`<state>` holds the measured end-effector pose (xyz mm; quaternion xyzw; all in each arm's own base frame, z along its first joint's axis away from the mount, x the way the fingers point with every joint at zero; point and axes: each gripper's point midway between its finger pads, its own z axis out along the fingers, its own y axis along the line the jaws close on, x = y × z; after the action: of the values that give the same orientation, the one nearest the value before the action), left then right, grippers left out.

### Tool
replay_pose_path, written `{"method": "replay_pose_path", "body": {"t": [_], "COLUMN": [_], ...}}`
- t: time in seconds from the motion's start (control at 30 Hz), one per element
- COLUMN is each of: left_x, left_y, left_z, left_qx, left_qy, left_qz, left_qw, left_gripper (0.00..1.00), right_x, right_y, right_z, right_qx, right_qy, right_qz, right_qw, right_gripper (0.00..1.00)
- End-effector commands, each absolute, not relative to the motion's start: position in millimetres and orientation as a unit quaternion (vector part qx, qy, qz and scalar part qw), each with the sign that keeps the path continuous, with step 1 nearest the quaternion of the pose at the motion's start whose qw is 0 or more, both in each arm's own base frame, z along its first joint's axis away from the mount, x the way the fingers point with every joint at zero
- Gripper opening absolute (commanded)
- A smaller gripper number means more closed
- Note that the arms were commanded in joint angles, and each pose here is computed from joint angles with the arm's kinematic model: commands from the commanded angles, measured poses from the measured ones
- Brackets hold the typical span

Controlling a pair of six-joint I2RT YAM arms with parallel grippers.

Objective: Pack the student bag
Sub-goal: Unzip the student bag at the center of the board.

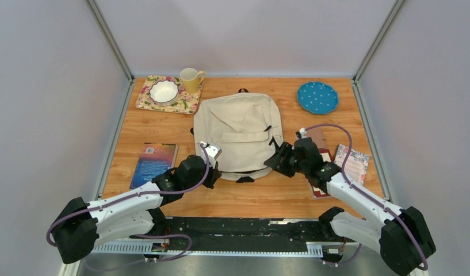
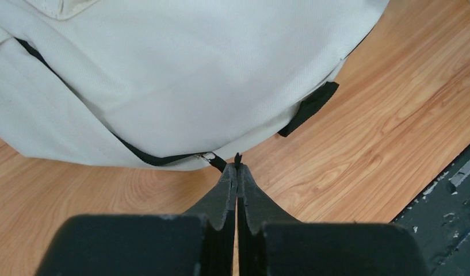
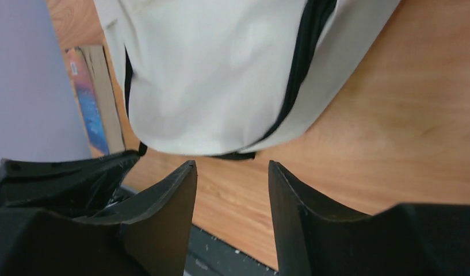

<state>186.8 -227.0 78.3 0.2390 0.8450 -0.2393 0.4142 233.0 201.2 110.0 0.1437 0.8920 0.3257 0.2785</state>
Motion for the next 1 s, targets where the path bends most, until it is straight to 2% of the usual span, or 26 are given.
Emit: {"method": "replay_pose_path", "body": {"t": [0.0,0.17,0.3,0.6,0.97], "left_x": [195.1,199.6,196.4,194.0,195.3], "left_y": [-249.3,-252.2,-247.6,-250.4,-254.0], "left_z": [123.7,151.0,145.0,144.2,150.6], "left_qx": [0.244,0.243,0.24,0.236,0.242], "left_qy": [0.812,0.793,0.802,0.8,0.795], "left_qz": [-0.281,-0.291,-0.285,-0.297,-0.3], "left_qw": [0.45,0.477,0.467,0.464,0.467], "left_gripper": [0.0,0.0,0.0,0.0,0.0], "right_x": [204.0,197.9,201.5,194.3,212.7], "right_y": [241.8,265.4,283.0,301.4,310.6], "right_z": [116.1,118.8,139.2,144.4,127.2], "right_qx": [0.216,0.224,0.215,0.241,0.282], "right_qy": [0.844,0.823,0.804,0.787,0.788], "right_qz": [0.45,0.487,0.519,0.531,0.506], "right_qw": [0.198,0.185,0.195,0.2,0.209], "right_gripper": [0.53,0.53,0.54,0.56,0.57]}}
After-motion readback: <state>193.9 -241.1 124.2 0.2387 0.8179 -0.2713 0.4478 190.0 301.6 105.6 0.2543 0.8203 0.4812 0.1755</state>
